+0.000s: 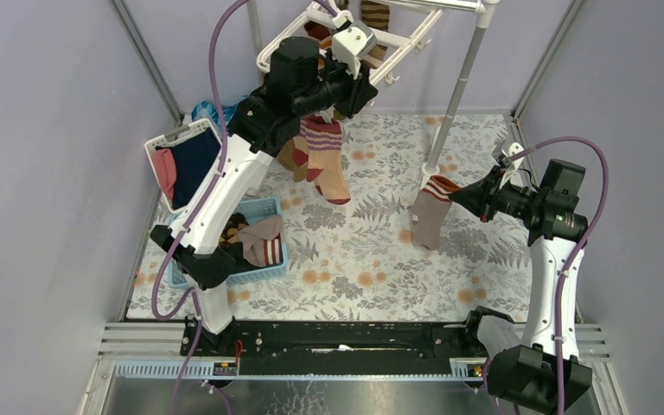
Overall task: Clip the socks to the hanger
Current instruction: Rotate the hanger, then open the clamp at the hanger.
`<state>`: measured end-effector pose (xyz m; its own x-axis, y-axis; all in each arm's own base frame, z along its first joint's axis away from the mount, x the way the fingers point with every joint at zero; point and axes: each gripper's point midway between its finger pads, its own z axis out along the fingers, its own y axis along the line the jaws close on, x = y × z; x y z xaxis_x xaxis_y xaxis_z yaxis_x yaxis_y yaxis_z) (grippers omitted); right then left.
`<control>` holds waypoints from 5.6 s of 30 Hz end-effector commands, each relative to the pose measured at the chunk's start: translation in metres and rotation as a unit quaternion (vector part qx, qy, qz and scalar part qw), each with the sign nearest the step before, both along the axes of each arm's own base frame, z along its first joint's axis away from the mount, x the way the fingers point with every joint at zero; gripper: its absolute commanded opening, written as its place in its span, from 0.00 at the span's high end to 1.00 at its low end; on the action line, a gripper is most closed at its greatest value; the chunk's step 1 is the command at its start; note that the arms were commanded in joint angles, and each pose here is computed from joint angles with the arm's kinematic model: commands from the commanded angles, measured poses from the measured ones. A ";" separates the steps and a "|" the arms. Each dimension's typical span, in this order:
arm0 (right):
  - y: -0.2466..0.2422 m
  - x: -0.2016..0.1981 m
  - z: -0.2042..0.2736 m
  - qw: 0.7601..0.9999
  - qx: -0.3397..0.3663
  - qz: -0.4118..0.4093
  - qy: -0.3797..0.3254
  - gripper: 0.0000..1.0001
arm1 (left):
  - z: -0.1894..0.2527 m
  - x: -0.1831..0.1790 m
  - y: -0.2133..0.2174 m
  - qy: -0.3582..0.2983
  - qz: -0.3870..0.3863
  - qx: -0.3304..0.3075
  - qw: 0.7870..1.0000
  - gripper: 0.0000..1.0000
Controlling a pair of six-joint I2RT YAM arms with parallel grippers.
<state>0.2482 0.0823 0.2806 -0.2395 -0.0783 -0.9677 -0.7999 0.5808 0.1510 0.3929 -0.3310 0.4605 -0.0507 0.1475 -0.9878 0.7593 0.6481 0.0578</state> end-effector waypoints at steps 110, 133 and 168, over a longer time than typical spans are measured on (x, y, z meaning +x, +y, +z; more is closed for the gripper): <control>0.174 0.041 0.035 0.929 -0.112 0.317 -0.153 1.00 | -0.061 -0.121 0.152 -0.231 -0.114 -0.332 0.907 0.15; 0.166 0.031 0.030 0.938 -0.117 0.281 -0.165 1.00 | -0.059 -0.045 0.102 -0.313 -0.064 -0.264 0.910 0.17; 0.169 0.029 0.018 0.936 -0.115 0.308 -0.128 1.00 | -0.017 -0.048 0.098 -0.317 -0.120 -0.321 0.884 0.28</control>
